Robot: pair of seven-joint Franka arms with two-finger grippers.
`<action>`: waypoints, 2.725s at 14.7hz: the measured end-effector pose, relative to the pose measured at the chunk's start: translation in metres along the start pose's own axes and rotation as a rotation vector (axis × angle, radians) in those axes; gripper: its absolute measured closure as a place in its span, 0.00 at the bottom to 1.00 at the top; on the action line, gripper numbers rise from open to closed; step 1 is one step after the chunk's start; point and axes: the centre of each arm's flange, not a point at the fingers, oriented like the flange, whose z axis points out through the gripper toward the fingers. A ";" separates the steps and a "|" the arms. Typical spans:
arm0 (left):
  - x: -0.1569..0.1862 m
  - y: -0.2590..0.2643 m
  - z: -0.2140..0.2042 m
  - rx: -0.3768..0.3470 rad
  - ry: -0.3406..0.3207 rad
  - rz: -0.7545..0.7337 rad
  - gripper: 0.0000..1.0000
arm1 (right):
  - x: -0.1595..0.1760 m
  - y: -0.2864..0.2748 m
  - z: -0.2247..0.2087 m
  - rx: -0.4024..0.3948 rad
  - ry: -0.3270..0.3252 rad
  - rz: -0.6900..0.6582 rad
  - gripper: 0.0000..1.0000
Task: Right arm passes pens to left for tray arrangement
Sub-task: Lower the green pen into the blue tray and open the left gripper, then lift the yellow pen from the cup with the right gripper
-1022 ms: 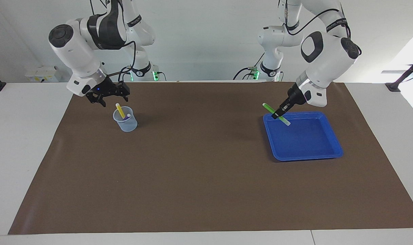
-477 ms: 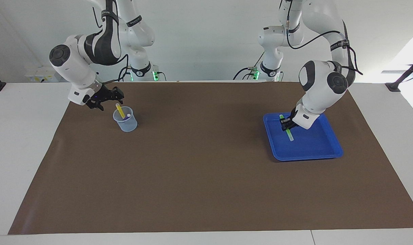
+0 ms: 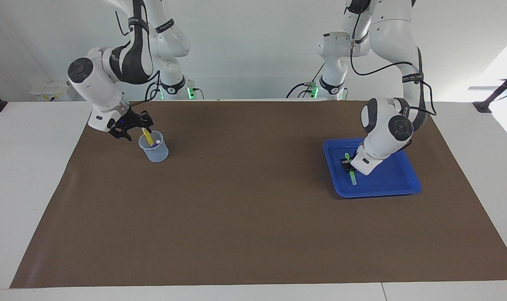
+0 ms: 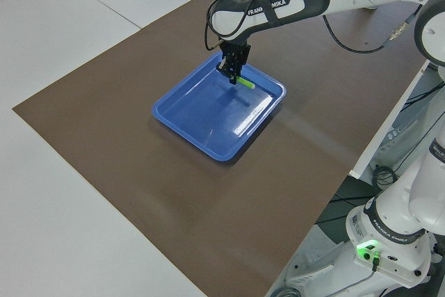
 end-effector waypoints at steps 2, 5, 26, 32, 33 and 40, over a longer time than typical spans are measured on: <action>0.000 -0.001 0.000 0.001 0.000 -0.001 0.81 | 0.002 -0.006 0.002 -0.001 -0.004 -0.013 0.19; -0.002 -0.002 -0.006 0.001 0.002 -0.008 0.81 | 0.001 -0.005 0.004 0.001 -0.007 -0.010 0.20; -0.031 -0.010 0.010 0.000 0.061 -0.118 0.30 | -0.009 -0.003 0.011 -0.023 -0.049 0.001 0.41; -0.029 -0.011 0.007 -0.002 0.082 -0.121 0.01 | -0.010 -0.003 0.012 -0.022 -0.054 0.009 0.48; -0.029 -0.011 0.007 -0.003 0.084 -0.121 0.01 | -0.010 -0.003 0.012 -0.021 -0.055 0.010 0.48; -0.016 -0.009 -0.024 -0.009 0.119 -0.120 0.00 | -0.010 -0.005 0.013 -0.019 -0.061 0.017 0.66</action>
